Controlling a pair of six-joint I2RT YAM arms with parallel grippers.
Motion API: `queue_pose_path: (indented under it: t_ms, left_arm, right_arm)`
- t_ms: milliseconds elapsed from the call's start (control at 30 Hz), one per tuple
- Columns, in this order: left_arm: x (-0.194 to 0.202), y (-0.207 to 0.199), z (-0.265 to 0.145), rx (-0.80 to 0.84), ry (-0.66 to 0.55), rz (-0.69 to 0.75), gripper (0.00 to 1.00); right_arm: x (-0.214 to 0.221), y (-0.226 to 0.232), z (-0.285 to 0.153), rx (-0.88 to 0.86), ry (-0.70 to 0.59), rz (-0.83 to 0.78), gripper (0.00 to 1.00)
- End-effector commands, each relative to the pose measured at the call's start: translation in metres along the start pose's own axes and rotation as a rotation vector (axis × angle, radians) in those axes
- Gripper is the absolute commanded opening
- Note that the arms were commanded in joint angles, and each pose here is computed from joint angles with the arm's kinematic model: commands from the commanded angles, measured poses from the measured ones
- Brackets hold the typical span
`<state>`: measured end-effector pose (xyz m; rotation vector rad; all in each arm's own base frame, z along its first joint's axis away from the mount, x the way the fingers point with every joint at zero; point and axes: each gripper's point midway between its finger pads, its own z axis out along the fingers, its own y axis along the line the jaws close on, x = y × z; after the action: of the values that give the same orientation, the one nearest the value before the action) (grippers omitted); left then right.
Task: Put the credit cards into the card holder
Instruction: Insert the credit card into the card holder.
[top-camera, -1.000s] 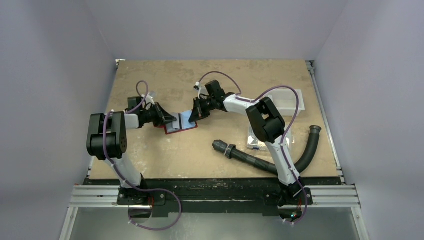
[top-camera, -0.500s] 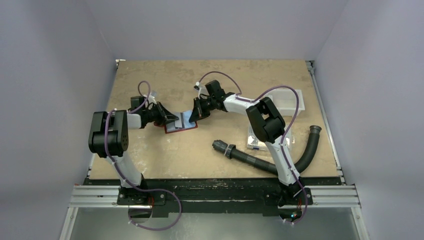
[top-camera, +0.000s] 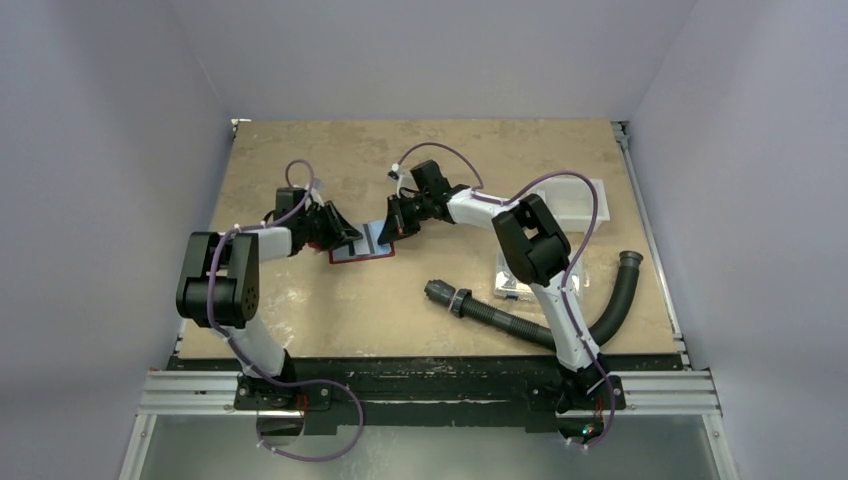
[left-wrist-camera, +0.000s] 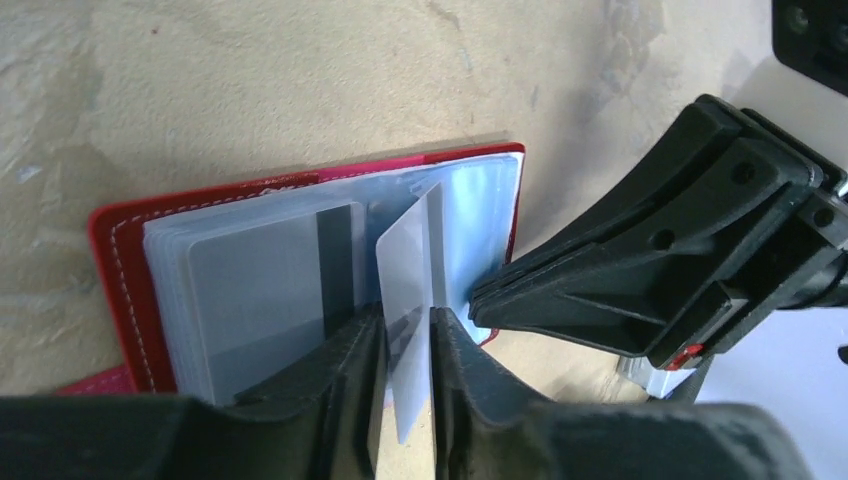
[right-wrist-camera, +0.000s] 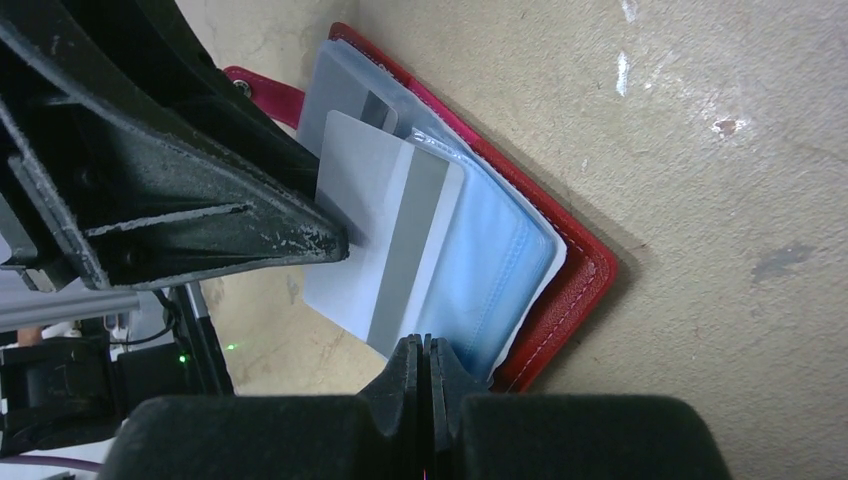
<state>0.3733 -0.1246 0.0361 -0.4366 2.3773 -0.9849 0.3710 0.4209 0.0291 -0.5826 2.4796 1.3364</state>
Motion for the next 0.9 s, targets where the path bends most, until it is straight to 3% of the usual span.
queue_pose_path:
  t_ms: [0,100,167,367,533,633,767,867]
  left_arm:
    - [-0.009,0.013,-0.016,-0.187,-0.017,0.091,0.32]
    - [-0.007,0.009,-0.019,-0.232,0.002,0.149,0.47]
    - [-0.005,0.008,-0.018,-0.231,0.018,0.154,0.51]
    - [-0.003,0.007,-0.013,-0.281,0.026,0.196,0.54]
    - [0.002,-0.006,0.003,-0.224,0.039,0.196,0.54]
    - [0.006,-0.019,0.013,-0.137,0.049,0.180,0.53]
    - [0.011,-0.060,0.021,0.117,0.047,0.120,0.52]
    - [0.013,-0.066,0.021,0.164,0.045,0.083,0.52]
  right_arm:
    - [0.002,-0.016,0.002,0.049,-0.004,0.002,0.00]
    - [0.002,-0.016,0.002,0.049,-0.004,0.001,0.00]
    - [0.001,-0.015,0.002,0.047,-0.005,0.001,0.00]
    - [0.002,-0.016,0.001,0.051,-0.004,0.002,0.00]
    - [0.004,-0.017,0.002,0.053,-0.003,0.005,0.00]
    - [0.003,-0.019,0.002,0.062,-0.007,0.007,0.00]
    - [0.004,-0.010,0.000,0.019,-0.008,0.014,0.00]
    - [-0.003,-0.005,-0.009,0.029,-0.037,0.021,0.00]
